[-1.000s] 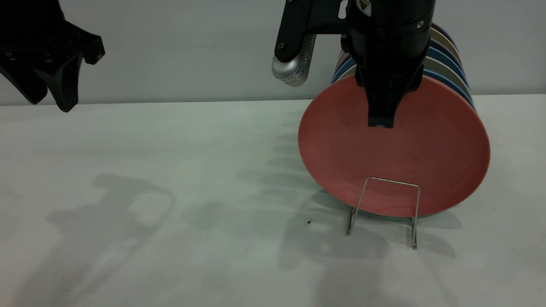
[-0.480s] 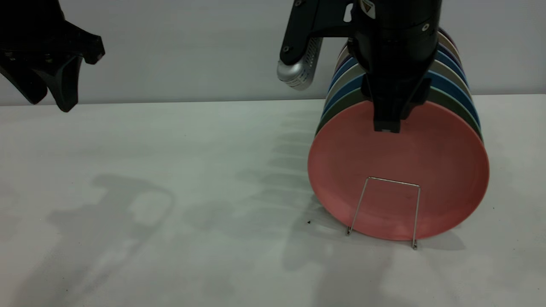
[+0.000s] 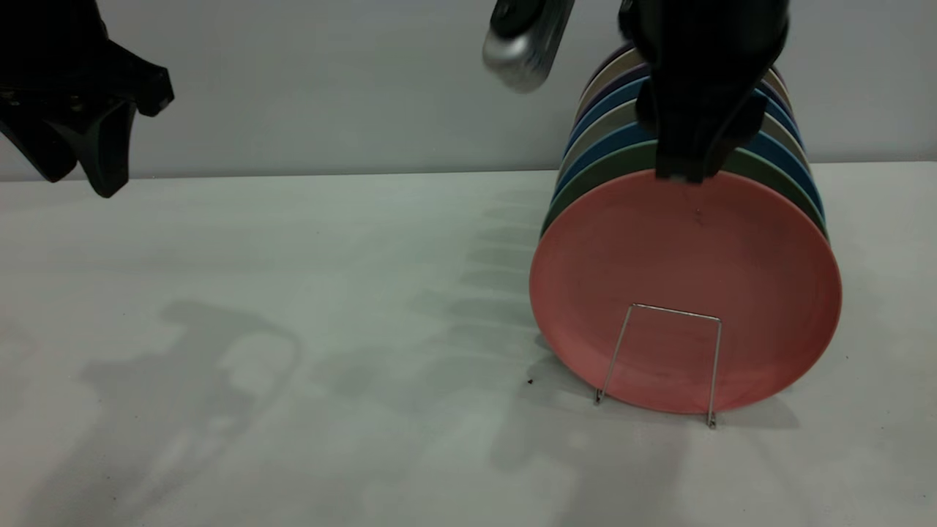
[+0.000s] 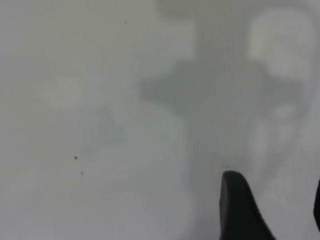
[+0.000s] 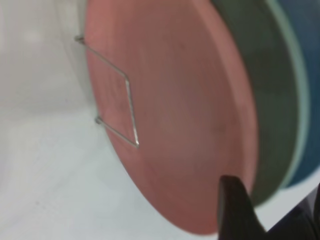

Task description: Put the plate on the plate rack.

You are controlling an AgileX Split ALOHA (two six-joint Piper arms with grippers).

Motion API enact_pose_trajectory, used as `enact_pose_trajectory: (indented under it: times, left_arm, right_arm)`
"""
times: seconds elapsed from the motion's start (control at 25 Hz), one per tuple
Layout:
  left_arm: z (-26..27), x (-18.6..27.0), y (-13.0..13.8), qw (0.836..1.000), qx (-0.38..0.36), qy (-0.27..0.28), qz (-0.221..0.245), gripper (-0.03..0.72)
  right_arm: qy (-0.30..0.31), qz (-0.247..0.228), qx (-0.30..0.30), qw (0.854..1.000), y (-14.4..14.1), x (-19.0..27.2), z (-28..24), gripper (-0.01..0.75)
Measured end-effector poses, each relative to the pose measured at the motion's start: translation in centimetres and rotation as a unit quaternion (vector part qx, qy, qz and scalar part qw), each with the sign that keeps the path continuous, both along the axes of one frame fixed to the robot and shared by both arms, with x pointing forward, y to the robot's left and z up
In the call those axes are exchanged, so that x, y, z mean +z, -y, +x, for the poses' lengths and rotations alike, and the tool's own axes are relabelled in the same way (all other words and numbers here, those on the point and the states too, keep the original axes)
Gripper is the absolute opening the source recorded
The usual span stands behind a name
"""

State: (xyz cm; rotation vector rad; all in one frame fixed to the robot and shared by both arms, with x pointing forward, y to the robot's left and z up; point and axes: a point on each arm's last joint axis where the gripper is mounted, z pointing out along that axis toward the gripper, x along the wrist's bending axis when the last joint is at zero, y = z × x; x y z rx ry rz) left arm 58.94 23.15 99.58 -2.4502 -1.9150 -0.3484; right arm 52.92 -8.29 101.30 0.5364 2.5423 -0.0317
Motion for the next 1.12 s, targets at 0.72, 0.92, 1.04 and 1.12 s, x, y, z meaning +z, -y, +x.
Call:
enact_pose_trajectory:
  times: [0.72,0.92,1.04,1.12]
  left_arm:
    - [-5.9,11.0,-0.9,0.991,-0.044,0.119,-0.047,0.402]
    - [-9.1,14.1,-1.1,0.985,-0.06,0.137,-0.081,0.402]
    - [-11.0,15.4,-1.5,0.983,-0.063,0.146,-0.088,0.402]
    - [-12.5,16.0,-1.8,0.981,-0.068,0.157,-0.091,0.402]
  right_arm:
    - [0.08,0.147,-0.094,0.981,5.5,12.0,-6.2,0.394]
    - [0.073,0.212,-0.106,0.969,7.5,14.9,-9.3,0.394]
    - [0.074,0.245,-0.109,0.961,8.9,16.5,-11.3,0.385]
    - [0.073,0.263,-0.111,0.956,9.8,17.3,-12.5,0.375]
